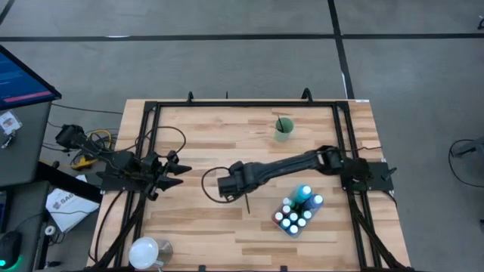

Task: Pick & Place Paint Supplies
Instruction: Put the black paint brush into the green cup

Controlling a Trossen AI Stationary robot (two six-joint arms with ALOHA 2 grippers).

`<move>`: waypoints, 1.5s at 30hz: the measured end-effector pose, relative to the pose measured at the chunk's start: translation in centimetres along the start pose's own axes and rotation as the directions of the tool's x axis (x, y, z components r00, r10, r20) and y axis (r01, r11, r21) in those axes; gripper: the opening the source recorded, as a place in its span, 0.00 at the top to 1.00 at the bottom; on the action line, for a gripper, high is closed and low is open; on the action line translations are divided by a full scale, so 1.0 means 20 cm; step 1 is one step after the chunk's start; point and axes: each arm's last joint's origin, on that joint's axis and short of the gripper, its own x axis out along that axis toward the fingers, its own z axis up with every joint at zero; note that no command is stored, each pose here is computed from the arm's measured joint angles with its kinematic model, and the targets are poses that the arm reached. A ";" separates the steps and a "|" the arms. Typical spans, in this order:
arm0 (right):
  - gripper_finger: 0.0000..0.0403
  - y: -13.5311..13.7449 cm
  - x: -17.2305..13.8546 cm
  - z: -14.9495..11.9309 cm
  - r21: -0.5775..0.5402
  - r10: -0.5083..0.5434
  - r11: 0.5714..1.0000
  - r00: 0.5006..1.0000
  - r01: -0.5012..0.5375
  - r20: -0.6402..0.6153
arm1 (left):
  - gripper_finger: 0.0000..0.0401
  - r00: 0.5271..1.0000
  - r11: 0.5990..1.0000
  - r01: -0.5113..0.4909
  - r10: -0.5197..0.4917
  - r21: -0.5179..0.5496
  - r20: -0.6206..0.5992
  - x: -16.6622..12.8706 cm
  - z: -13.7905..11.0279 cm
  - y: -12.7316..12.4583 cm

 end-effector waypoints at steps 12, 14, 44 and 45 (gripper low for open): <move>0.43 -0.05 0.19 0.14 -0.037 -0.053 0.998 0.998 0.052 -0.042 | 0.67 1.000 1.000 0.000 0.000 0.000 0.000 0.00 0.00 0.00; 0.44 -0.05 0.20 0.17 -0.049 -0.042 0.998 0.998 0.040 -0.038 | 0.67 1.000 1.000 0.000 0.000 0.000 0.000 0.00 0.00 0.00; 0.98 -0.02 0.40 0.12 -0.170 -0.034 0.985 0.980 0.001 -0.196 | 0.67 1.000 1.000 -0.001 0.001 0.000 -0.002 0.00 0.00 0.00; 0.98 -0.02 0.38 0.13 -0.183 -0.028 0.983 0.982 -0.007 -0.185 | 0.67 1.000 1.000 -0.001 0.001 0.000 -0.003 0.00 0.00 0.00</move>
